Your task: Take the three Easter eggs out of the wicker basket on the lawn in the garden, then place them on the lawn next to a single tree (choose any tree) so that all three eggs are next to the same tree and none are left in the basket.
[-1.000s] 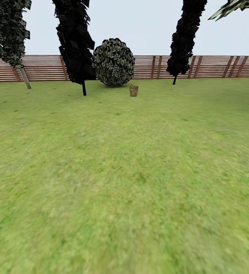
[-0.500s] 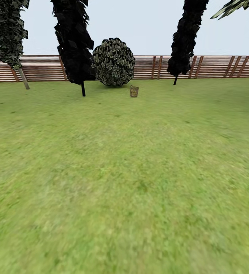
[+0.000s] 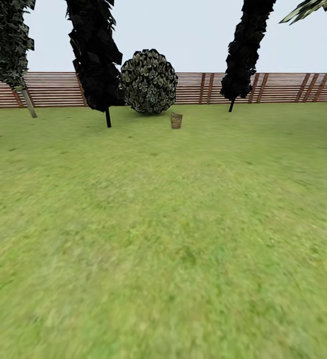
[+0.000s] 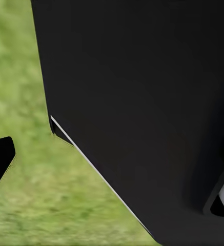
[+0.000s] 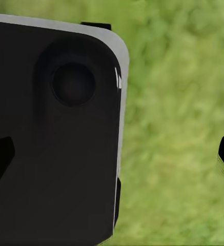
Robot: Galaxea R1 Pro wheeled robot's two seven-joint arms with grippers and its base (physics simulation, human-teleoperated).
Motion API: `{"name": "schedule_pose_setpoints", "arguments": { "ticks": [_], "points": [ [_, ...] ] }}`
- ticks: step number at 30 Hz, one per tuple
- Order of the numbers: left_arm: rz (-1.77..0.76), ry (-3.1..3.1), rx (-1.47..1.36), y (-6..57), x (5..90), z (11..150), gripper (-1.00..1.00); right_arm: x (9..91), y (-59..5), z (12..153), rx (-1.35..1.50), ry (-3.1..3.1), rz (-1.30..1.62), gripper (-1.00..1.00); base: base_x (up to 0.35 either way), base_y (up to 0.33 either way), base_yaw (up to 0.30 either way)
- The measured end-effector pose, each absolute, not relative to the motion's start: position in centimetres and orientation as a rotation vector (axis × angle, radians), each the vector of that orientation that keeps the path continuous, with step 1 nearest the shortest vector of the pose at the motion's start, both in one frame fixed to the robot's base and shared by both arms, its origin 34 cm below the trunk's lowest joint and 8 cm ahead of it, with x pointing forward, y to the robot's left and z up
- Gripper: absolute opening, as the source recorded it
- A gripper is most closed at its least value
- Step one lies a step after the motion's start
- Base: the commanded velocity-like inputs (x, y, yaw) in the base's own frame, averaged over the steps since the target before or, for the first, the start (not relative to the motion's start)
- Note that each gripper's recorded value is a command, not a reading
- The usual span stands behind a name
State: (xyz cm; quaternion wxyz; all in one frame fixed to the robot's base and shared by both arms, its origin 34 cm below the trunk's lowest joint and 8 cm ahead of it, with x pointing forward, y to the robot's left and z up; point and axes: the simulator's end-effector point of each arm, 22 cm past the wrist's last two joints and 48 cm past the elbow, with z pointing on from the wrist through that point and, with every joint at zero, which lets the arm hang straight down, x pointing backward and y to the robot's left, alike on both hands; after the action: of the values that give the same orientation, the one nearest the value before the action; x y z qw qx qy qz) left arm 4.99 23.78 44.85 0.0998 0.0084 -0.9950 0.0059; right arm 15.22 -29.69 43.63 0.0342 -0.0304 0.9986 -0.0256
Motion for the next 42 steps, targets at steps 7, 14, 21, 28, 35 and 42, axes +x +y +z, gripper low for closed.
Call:
{"name": "schedule_pose_setpoints", "arguments": {
  "ticks": [7, 14, 21, 28, 35, 42],
  "points": [
    [0.017, -2.941, 0.024, 23.8, 4.95, 44.86, 1.0, 15.23, -29.74, 43.63, -0.086, 3.07, -0.077, 1.0, 0.335, 0.0, -0.111],
    [0.016, -2.942, 0.025, 23.85, 4.98, 44.85, 1.0, 15.29, -29.57, 43.62, -0.086, 3.069, -0.073, 1.0, 0.335, 0.0, -0.031],
    [0.017, -2.942, 0.025, 23.79, 4.98, 44.85, 1.0, 15.28, -29.36, 43.61, -0.084, 3.07, -0.069, 1.0, 0.335, 0.0, -0.001],
    [0.017, -2.942, 0.025, 23.78, 5.02, 44.85, 1.0, 15.25, -29.33, 43.6, -0.091, 3.07, -0.067, 1.0, 0.334, 0.0, 0.0],
    [0.016, -2.942, 0.025, 23.81, 4.97, 44.86, 1.0, 15.25, -29.58, 43.62, -0.11, 3.07, -0.069, 1.0, 0.335, 0.0, 0.0],
    [0.015, -2.942, 0.024, 23.81, 4.97, 44.86, 1.0, 15.32, -29.67, 43.62, -0.112, 3.069, -0.071, 1.0, 0.335, 0.0, 0.0]
  ]
}}
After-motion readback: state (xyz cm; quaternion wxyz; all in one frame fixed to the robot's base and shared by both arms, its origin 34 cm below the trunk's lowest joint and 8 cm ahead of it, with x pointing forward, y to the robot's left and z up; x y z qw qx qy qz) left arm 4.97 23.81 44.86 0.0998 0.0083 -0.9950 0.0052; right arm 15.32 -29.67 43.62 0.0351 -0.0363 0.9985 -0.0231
